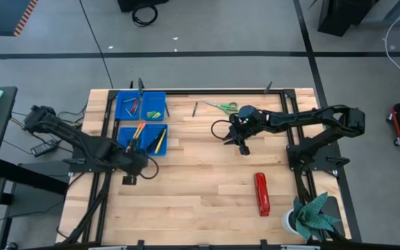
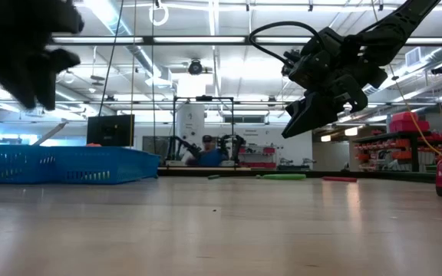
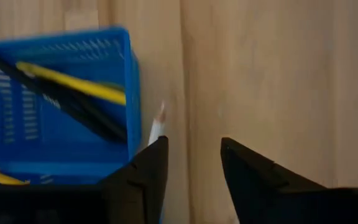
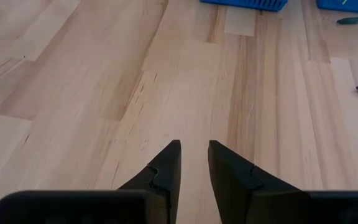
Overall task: Sort crayons/erasers/pens/pencils in bins
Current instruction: Put the white pencil into the bottom left blue bin
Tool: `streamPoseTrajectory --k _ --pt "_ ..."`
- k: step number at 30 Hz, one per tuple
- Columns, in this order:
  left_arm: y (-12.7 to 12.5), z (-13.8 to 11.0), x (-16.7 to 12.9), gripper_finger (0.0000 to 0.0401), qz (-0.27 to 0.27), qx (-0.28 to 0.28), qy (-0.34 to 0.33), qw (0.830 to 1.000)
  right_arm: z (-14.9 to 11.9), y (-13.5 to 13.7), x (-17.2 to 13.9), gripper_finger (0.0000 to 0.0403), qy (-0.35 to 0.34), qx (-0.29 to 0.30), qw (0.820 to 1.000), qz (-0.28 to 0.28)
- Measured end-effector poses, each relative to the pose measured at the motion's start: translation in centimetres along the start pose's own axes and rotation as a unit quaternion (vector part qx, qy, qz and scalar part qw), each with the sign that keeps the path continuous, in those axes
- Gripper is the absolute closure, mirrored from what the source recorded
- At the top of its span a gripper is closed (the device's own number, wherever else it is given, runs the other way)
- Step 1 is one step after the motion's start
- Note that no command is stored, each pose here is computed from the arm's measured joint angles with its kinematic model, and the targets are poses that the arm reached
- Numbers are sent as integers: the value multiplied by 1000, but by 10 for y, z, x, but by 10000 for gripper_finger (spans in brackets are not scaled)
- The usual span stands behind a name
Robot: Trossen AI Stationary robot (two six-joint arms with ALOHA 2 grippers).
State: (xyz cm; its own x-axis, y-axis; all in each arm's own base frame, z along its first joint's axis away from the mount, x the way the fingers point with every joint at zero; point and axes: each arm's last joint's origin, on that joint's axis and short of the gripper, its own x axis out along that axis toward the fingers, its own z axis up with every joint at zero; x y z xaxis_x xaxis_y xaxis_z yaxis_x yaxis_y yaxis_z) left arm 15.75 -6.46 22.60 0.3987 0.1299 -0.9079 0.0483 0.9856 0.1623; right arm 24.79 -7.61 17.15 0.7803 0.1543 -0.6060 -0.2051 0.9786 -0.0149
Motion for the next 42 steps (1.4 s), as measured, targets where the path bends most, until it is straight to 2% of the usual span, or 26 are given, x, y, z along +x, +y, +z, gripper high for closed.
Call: streamPoseTrajectory --k 3,10,14,18,23,26,30,35,42 --pt "-5 -6 11 221 20 17 23 999 0 0 0 315 0 0 1000 0" --pt "-6 -5 17 167 52 2 31 998 0 0 0 315 0 4 1000 0" --pt "-4 -3 22 148 85 -38 31 995 0 0 0 315 0 5 1000 0" --pt "2 1 30 143 117 -101 34 987 0 0 0 315 0 4 1000 0" --pt "2 6 45 151 86 -90 70 990 0 0 0 315 0 4 1000 0" --pt "3 8 54 158 93 -85 86 988 0 0 0 315 0 4 1000 0" --pt "9 8 61 173 114 -136 104 979 0 0 0 315 0 5 1000 0" --pt "15 9 60 209 122 -160 111 973 0 0 0 315 0 4 1000 0" --pt "17 29 41 278 116 -159 95 976 0 0 0 315 0 4 1000 0"
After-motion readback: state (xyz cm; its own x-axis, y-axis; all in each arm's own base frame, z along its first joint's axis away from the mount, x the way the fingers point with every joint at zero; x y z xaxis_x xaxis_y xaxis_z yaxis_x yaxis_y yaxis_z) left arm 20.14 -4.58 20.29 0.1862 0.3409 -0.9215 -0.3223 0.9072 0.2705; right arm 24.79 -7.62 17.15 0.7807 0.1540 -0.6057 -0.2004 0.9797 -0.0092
